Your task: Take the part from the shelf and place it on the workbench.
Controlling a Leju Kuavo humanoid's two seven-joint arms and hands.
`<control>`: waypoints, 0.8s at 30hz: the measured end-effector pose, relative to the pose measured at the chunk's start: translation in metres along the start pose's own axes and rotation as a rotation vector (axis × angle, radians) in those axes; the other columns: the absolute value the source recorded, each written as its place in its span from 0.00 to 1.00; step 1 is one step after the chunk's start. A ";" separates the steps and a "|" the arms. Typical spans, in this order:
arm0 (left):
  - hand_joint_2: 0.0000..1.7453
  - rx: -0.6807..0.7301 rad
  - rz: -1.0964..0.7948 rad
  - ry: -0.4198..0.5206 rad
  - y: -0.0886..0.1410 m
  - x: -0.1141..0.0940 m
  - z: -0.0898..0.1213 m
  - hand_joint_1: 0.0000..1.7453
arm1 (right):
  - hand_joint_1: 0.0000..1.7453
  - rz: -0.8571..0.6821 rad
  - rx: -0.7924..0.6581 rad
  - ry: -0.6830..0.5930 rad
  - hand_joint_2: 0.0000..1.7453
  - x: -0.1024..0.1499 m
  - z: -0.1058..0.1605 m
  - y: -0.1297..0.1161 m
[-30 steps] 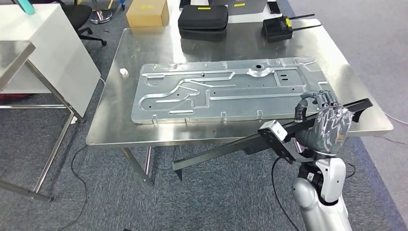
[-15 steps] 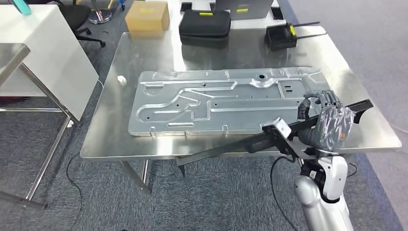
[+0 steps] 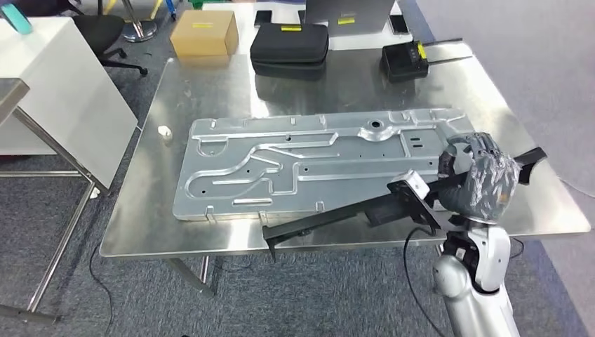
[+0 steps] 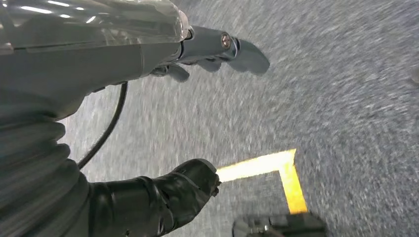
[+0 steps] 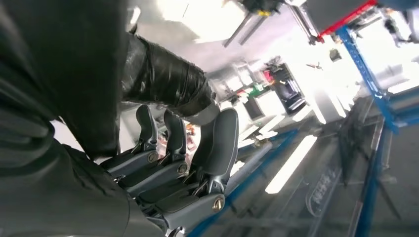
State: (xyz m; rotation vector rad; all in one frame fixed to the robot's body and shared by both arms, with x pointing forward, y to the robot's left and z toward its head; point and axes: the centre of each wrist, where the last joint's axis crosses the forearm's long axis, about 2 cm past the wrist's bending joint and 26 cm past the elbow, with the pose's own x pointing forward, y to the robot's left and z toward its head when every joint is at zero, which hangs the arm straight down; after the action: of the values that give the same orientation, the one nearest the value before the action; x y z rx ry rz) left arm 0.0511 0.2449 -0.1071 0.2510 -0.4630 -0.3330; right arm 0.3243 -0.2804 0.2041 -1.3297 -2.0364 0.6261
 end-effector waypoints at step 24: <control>1.00 0.022 -0.010 -0.002 -0.002 0.004 0.000 0.00 | 1.00 0.003 0.009 0.010 1.00 -0.004 0.002 0.001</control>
State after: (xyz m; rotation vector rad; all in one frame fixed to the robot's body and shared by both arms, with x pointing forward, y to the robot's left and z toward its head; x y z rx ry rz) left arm 0.0542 0.2417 -0.1061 0.2750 -0.4673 -0.3381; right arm 0.3248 -0.2840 0.2015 -1.3289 -2.0215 0.6276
